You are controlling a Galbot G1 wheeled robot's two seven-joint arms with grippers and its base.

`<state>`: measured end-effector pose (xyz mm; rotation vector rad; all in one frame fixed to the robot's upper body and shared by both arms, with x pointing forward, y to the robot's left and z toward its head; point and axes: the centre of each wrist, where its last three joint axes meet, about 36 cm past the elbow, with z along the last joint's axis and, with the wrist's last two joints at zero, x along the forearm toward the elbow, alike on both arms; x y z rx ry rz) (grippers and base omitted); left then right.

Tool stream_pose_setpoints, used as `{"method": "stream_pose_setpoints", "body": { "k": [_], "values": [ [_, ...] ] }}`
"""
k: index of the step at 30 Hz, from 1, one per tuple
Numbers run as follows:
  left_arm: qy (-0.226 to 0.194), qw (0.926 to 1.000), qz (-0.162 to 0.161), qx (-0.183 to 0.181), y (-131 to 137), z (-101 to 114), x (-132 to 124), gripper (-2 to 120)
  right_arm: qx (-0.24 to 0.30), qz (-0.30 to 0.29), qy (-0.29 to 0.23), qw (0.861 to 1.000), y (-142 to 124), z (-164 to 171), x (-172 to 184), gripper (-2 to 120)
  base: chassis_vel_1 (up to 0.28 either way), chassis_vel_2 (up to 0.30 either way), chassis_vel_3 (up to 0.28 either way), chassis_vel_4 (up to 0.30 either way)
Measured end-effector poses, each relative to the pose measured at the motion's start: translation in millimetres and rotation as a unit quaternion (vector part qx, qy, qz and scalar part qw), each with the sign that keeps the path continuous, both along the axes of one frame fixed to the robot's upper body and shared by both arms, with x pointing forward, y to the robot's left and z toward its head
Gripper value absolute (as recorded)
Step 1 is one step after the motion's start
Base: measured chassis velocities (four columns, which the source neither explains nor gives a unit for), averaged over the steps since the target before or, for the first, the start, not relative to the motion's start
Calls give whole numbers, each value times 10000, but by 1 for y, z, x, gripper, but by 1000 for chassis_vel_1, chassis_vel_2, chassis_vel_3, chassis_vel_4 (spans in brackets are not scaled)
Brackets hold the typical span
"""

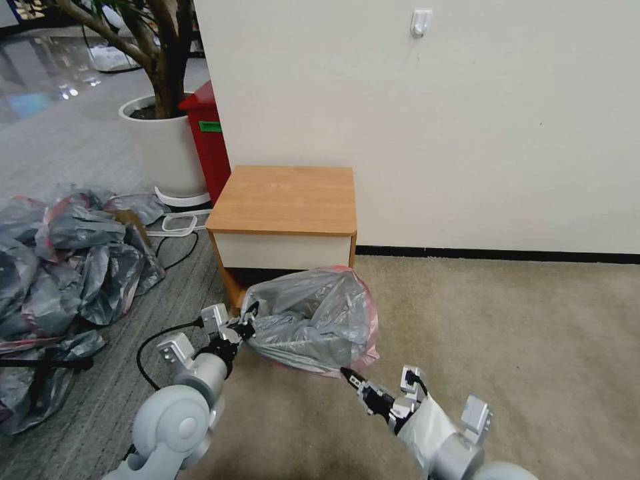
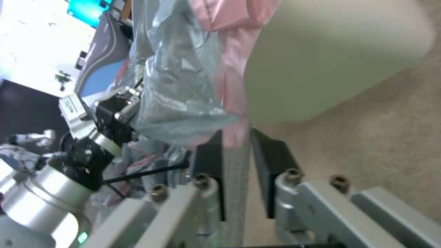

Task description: Pick up the garbage bag from the table and place it over the trash can.

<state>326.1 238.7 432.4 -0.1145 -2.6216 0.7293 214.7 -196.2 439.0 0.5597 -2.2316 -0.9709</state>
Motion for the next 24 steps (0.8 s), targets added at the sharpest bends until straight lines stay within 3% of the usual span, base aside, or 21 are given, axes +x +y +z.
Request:
{"method": "stream_pose_setpoints", "body": {
  "k": [8, 10, 11, 14, 20, 24],
  "values": [
    [52, 10000, 69, 10, 0, -2, 0, 7, -411, -314, -456, 9976, -12, 13, -15, 48, 0, 0, 0, 0],
    [83, 9999, 94, 15, 0, -3, -1, 7, -463, -637, -834, 9934, -20, 26, -15, 60, 0, 0, 0, 0],
    [83, 9999, 94, 15, 0, -3, -1, 7, -463, -637, -834, 9934, -20, 26, -15, 60, 0, 0, 0, 0],
    [91, 9999, 86, 12, 1, 0, -2, 7, -367, -1190, -1698, 9776, -22, 48, 10, 73, 0, 0, 0, 0],
    [69, 10000, 23, -18, -3, 4, -6, 7, -448, -1541, -2135, 9637, -5, 31, 38, 96, 0, 0, 0, 0],
    [46, 10000, -15, -55, -6, 6, -7, 7, -371, -1712, -2158, 9606, 8, 18, 45, 99, 0, 0, 0, 0]
  ]
}}
